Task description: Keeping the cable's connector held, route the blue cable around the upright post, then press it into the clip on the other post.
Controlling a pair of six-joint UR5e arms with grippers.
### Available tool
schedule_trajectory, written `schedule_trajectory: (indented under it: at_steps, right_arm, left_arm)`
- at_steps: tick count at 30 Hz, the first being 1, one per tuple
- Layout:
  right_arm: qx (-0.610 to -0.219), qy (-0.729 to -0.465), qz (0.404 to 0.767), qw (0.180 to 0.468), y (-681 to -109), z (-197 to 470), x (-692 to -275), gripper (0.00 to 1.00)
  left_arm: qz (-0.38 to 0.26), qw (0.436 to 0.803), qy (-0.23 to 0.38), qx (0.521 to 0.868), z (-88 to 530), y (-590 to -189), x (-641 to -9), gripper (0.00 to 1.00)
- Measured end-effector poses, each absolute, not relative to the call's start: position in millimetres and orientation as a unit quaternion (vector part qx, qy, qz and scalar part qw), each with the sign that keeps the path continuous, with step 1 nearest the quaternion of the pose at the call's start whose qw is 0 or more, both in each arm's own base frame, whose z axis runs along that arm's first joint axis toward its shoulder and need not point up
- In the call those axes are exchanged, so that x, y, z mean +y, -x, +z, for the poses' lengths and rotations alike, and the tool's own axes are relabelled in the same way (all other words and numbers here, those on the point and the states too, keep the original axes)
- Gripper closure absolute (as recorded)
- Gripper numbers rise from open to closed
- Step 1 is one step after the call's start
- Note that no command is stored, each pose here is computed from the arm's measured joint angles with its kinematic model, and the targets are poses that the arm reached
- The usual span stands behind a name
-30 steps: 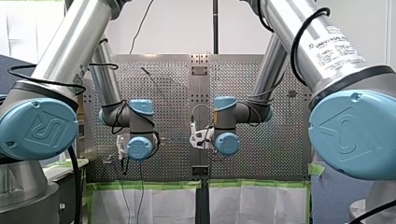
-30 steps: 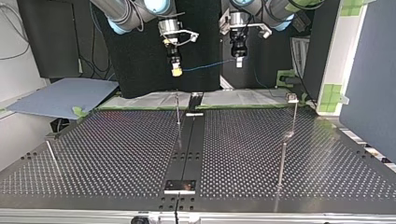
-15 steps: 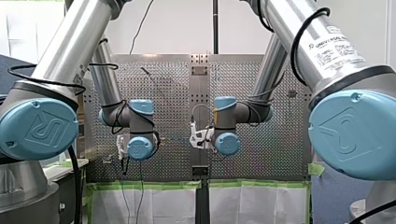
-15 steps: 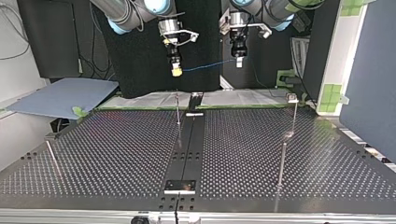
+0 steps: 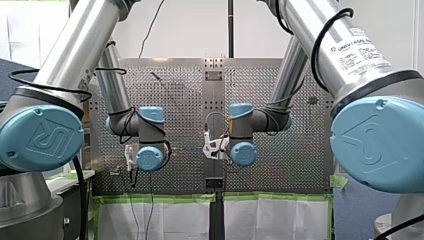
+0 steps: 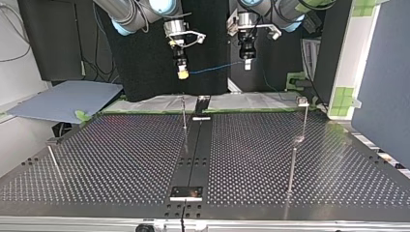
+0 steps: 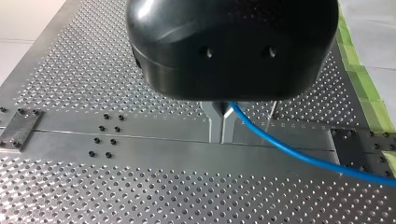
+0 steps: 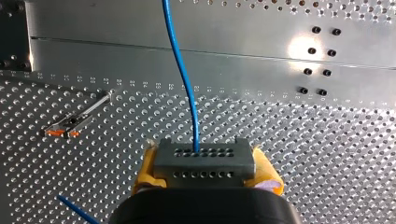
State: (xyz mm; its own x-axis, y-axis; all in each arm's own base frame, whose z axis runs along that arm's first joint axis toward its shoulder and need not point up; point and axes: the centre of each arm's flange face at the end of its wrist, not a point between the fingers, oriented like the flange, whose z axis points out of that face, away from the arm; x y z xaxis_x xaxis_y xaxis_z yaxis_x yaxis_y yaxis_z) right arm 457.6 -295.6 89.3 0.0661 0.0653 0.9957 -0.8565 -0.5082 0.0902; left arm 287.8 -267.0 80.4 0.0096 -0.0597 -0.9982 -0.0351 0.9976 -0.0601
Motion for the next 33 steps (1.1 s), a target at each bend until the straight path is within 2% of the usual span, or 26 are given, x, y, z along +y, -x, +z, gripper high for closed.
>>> schedule_trajectory:
  at_steps: [33]
  right_arm:
    - [-0.318,-0.624,0.604,0.381,-457.4,88.4,-295.4,1.0]
  left_arm:
    - [-0.007,0.705,0.032,0.709,72.5,-287.0,-265.5,1.0]
